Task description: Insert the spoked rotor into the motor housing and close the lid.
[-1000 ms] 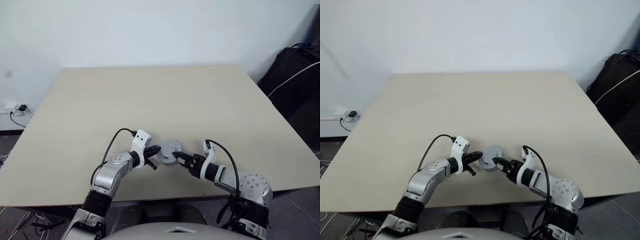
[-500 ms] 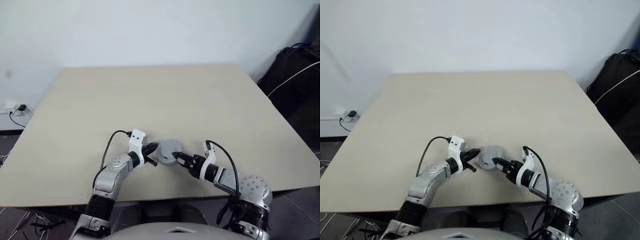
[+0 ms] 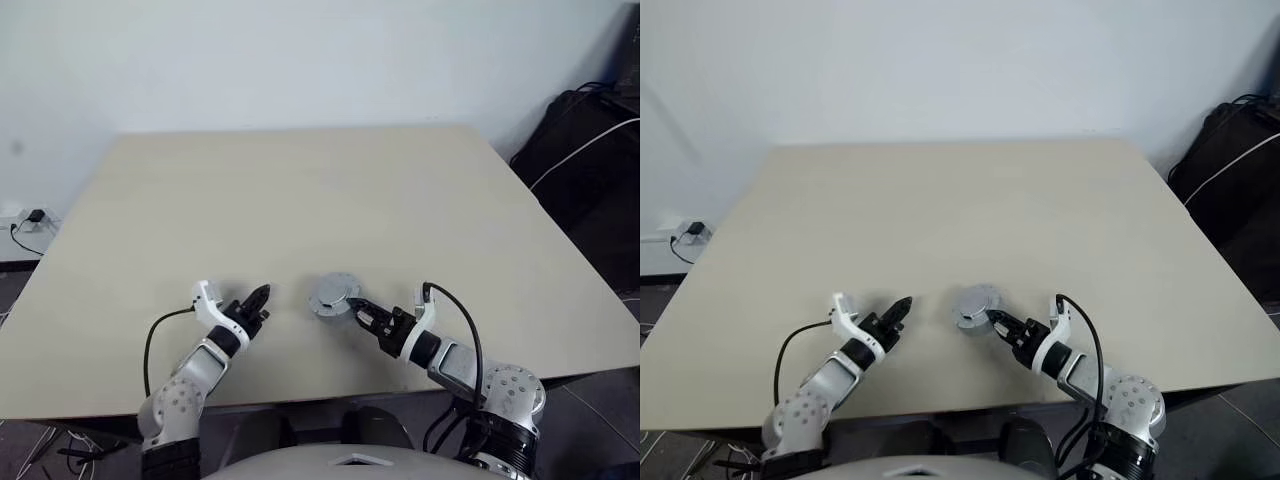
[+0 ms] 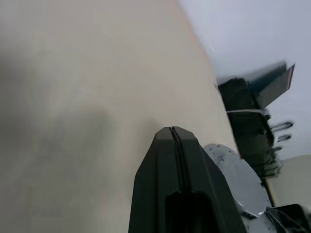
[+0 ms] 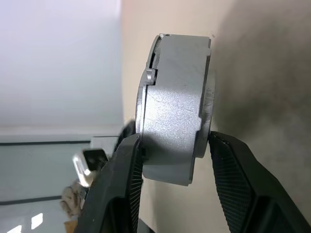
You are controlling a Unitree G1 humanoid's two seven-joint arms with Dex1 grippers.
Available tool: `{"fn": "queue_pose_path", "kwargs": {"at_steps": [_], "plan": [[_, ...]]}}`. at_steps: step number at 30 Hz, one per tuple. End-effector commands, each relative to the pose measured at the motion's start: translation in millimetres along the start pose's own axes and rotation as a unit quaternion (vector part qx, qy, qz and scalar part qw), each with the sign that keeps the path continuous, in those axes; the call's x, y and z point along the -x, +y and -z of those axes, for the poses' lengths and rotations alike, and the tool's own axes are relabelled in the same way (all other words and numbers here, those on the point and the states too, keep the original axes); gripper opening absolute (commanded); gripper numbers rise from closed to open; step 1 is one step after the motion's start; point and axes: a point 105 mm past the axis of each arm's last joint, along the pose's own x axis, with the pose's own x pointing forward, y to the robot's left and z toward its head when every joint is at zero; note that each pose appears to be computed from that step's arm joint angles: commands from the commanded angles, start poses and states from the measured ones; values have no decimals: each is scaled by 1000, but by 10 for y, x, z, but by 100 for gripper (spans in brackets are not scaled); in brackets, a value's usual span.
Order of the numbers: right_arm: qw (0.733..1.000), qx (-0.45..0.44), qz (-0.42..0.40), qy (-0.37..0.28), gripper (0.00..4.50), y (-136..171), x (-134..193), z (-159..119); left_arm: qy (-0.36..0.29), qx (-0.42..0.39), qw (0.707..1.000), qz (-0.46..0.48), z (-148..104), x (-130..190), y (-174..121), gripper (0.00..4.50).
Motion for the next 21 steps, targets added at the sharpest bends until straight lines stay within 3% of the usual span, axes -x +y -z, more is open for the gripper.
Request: {"fn": "queue_pose_path", "kwargs": {"at_steps": [1,7,12,21], "plan": [[997,2,-75,-8,177,307,-129,-6,-19,76,996,48,59,16,-246,0],[993,7,-119,-24,177,531,-181,-88,-70,233,960,138,-22,49,-566,0],[989,17,-148,-25,177,732,-246,-125,-47,289,938,187,67,27,-779,150],[986,28,-163,5,177,893,-339,-47,-19,327,923,204,199,-12,-853,448]]}}
